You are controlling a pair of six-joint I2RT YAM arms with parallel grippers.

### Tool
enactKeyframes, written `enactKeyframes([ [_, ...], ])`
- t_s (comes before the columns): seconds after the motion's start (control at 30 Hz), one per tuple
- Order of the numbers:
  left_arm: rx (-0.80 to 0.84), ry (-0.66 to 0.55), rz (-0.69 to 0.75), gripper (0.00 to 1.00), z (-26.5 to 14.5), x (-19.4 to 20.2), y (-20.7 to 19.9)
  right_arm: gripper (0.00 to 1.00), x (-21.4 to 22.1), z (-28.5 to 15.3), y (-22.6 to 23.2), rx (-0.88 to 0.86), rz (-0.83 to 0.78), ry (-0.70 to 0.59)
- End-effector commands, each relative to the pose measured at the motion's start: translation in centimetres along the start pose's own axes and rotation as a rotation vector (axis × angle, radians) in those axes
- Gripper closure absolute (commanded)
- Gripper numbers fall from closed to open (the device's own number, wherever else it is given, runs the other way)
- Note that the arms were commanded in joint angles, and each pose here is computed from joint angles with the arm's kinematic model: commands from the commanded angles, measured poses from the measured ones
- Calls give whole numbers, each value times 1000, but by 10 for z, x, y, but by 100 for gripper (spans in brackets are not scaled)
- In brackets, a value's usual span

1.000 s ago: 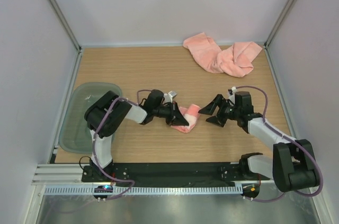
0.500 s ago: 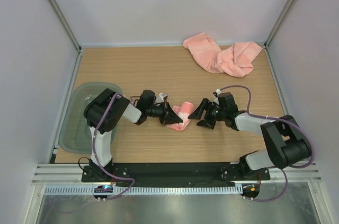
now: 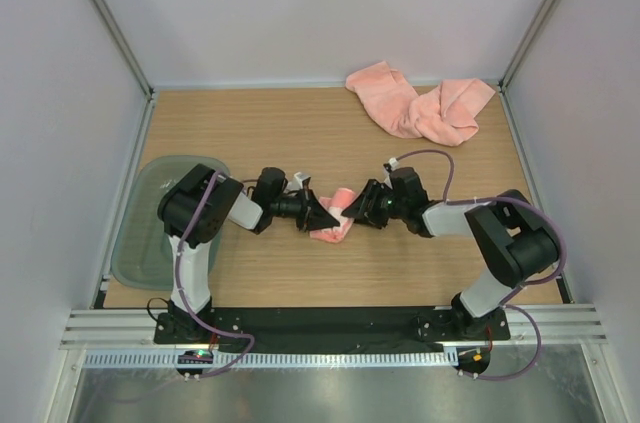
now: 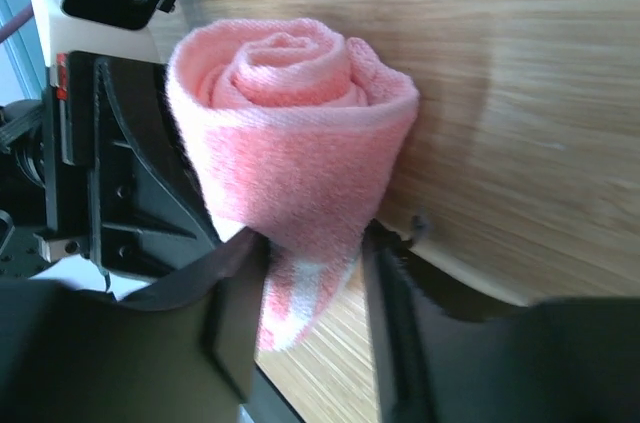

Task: Roll the towels
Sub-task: Roll the towel

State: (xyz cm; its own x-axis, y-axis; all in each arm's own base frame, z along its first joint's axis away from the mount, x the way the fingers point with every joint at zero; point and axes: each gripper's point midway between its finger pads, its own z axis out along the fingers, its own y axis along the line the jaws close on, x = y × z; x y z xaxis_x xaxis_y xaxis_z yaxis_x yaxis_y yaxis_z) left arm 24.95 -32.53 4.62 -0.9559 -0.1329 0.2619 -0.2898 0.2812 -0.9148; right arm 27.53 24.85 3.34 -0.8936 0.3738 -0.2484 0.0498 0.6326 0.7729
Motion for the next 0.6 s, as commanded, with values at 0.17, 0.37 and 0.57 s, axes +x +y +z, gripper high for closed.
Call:
enactKeyframes([
  [0.17, -199, -43, -209, 86, -5, 1, 58, 72, -4, 32, 13, 28, -64, -30],
  [0.37, -400, -91, -21, 67, -25, 0, 51, 82, -2, 35, 8, 83, -77, -18],
  [0.57, -567, -174, 122, 50, -50, -3, 29, 83, 3, 36, 8, 143, -130, -10],
])
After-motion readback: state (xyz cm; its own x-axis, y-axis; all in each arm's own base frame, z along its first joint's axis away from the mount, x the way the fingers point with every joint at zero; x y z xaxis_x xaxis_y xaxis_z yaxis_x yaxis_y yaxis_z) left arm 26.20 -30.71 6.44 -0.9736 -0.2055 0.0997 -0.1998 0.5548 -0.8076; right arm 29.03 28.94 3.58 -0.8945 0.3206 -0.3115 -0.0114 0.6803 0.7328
